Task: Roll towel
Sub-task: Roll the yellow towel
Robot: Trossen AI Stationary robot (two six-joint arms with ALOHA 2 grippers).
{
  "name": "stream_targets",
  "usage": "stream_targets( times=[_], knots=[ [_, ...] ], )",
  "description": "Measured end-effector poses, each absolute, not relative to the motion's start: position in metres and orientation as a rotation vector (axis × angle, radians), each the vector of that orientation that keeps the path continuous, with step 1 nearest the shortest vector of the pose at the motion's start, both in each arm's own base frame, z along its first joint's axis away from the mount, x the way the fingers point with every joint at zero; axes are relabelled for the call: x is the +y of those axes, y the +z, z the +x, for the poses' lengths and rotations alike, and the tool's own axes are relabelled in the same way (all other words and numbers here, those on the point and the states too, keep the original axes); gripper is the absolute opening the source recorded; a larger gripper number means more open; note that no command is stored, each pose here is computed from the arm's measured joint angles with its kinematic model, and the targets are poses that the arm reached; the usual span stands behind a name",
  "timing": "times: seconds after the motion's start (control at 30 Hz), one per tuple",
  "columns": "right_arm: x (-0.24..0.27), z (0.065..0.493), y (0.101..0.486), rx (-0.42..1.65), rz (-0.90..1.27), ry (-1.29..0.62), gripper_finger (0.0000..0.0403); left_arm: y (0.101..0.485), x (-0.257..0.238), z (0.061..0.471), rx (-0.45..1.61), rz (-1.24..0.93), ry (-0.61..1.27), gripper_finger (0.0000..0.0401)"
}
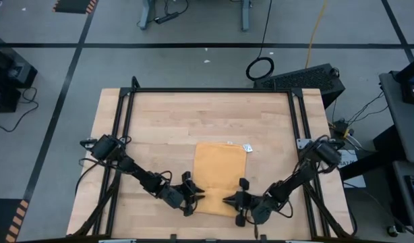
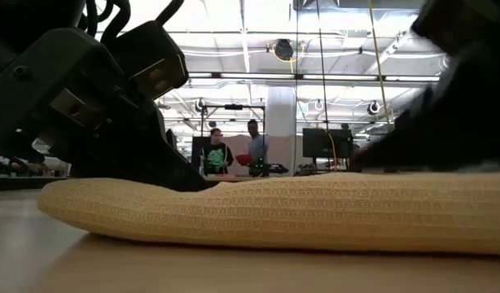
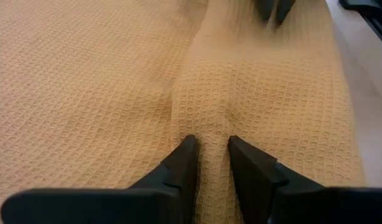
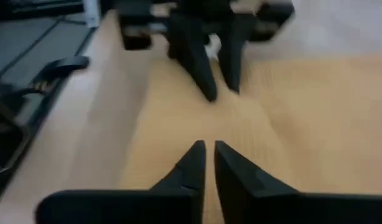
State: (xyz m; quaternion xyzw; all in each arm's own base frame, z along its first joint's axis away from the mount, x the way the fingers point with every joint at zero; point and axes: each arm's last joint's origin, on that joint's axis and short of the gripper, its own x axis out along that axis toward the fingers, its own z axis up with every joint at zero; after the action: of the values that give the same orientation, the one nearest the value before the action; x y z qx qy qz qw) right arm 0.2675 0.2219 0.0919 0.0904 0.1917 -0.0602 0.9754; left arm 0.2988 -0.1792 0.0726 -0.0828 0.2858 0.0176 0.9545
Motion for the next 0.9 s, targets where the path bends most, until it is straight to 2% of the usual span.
stream_targets(
  times=[0.13,0.33,0.5,0.63,0.77,0.9],
  knots=[
    [0.224,0.252,0.129,0.426,-0.003,-0.053,0.0065,0.071,-0.179,0.298,0.594,-0.161,0.037,0.0096],
    [0.231,0.202,0.173,0.512,-0.277,0.1,0.0161,0.071,-0.179,0.297,0.598,-0.161,0.032,0.0096],
    [0.24,0.175,0.16,0.613,-0.368,0.155,0.0241,0.07,-0.179,0.297,0.601,-0.162,0.027,0.0096],
    [0.245,0.17,0.141,0.65,-0.473,0.156,0.0287,0.07,-0.179,0.297,0.6,-0.165,0.023,0.0096],
    [0.25,0.174,0.122,0.646,-0.604,0.175,0.0309,0.07,-0.179,0.298,0.599,-0.174,0.018,0.0096],
    [0.255,0.18,0.11,0.598,-0.75,0.17,0.0313,0.071,-0.18,0.298,0.599,-0.181,0.009,0.0096]
  ],
)
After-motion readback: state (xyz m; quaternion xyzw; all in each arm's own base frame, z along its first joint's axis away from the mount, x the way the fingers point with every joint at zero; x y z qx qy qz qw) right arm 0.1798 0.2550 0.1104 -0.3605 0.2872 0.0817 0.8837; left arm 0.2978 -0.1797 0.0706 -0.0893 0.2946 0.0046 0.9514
